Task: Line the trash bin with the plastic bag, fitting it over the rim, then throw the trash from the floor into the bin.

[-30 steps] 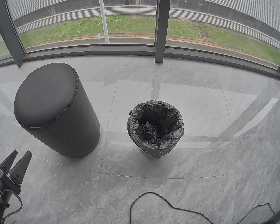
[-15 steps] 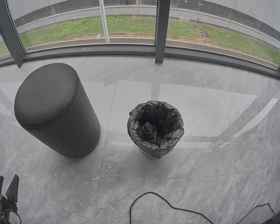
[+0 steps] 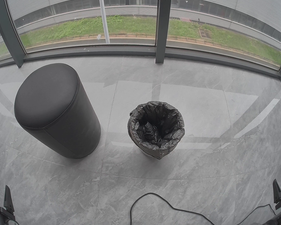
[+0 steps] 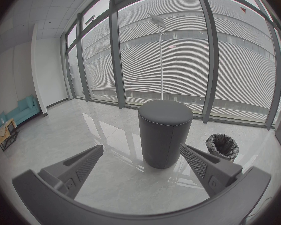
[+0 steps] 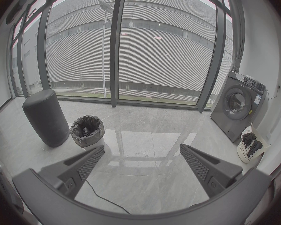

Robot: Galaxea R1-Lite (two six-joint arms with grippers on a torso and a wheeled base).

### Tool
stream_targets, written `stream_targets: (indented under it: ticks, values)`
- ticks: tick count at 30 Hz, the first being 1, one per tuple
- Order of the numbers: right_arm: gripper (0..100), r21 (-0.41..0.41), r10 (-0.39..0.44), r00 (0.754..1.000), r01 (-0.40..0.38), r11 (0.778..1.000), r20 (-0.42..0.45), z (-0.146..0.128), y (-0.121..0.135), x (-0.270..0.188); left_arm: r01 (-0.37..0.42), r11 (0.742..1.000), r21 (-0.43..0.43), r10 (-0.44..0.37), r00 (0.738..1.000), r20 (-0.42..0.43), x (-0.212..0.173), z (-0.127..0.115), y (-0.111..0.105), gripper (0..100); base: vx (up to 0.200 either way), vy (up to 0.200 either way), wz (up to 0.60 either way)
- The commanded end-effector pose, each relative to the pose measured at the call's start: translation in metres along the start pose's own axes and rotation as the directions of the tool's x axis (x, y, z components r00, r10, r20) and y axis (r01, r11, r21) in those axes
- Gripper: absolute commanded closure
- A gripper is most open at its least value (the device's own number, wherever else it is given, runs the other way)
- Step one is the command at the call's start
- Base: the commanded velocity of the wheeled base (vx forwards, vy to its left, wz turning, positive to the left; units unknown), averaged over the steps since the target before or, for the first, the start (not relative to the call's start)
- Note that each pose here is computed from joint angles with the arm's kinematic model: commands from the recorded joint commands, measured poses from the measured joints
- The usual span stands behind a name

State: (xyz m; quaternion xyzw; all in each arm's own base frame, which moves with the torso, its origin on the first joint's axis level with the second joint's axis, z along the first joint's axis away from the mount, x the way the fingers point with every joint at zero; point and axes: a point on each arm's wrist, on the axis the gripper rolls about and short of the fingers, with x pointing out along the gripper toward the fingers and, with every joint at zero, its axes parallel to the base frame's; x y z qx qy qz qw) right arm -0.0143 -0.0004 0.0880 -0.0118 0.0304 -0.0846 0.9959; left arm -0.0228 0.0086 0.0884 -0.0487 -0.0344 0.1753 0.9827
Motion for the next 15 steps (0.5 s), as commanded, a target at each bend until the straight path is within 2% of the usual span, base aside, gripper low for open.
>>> stream_targets:
  ticks: [1, 2, 4, 7, 9, 10, 15]
  values:
    - [0, -0.002, -0.02, 1.0, 0.02, 1.0, 0.015, -0.0048, -0.0001, -0.0009, 0.147, 0.989, -0.036, -0.148, 0.989, -0.024, -0.0031, -0.0063, -0.0022, 0, 0.0, 0.0, 0.0]
    - [0, 0.0, 0.04, 0.999, -0.04, 0.999, 0.004, -0.0063, 0.0013, -0.0008, 0.291, 0.957, -0.013, -0.291, 0.956, -0.034, -0.0032, -0.0074, -0.0055, 0, 0.0, 0.0, 0.0]
    - [0, 0.003, 0.088, 0.995, -0.088, 0.996, -0.048, -0.0118, 0.0025, -0.001, 0.3, 0.954, 0.026, -0.299, 0.953, -0.042, -0.0034, -0.008, -0.0057, 0, 0.0, 0.0, 0.0]
    - [0, 0.004, 0.088, 0.995, -0.088, 0.996, -0.039, -0.0109, 0.0024, -0.001, 0.346, 0.935, 0.076, -0.341, 0.937, -0.069, -0.0032, -0.0116, -0.0066, 0, 0.0, 0.0, 0.0]
    - [0, 0.004, 0.088, 0.995, -0.088, 0.996, -0.039, -0.0111, 0.0024, -0.0009, 0.387, 0.909, 0.155, -0.379, 0.922, -0.08, -0.0037, -0.0126, -0.0073, 0, 0.0, 0.0, 0.0]
    - [0, 0.005, 0.088, 0.995, -0.088, 0.996, -0.037, -0.011, 0.0024, -0.0009, 0.397, 0.903, 0.166, -0.389, 0.918, -0.078, -0.0038, -0.0123, -0.0076, 0, 0.0, 0.0, 0.0]
    - [0, 0.004, 0.088, 0.995, -0.088, 0.996, -0.039, -0.0111, 0.0024, -0.0009, 0.378, 0.919, 0.116, -0.371, 0.925, -0.08, -0.0036, -0.0126, -0.0072, 0, 0.0, 0.0, 0.0]
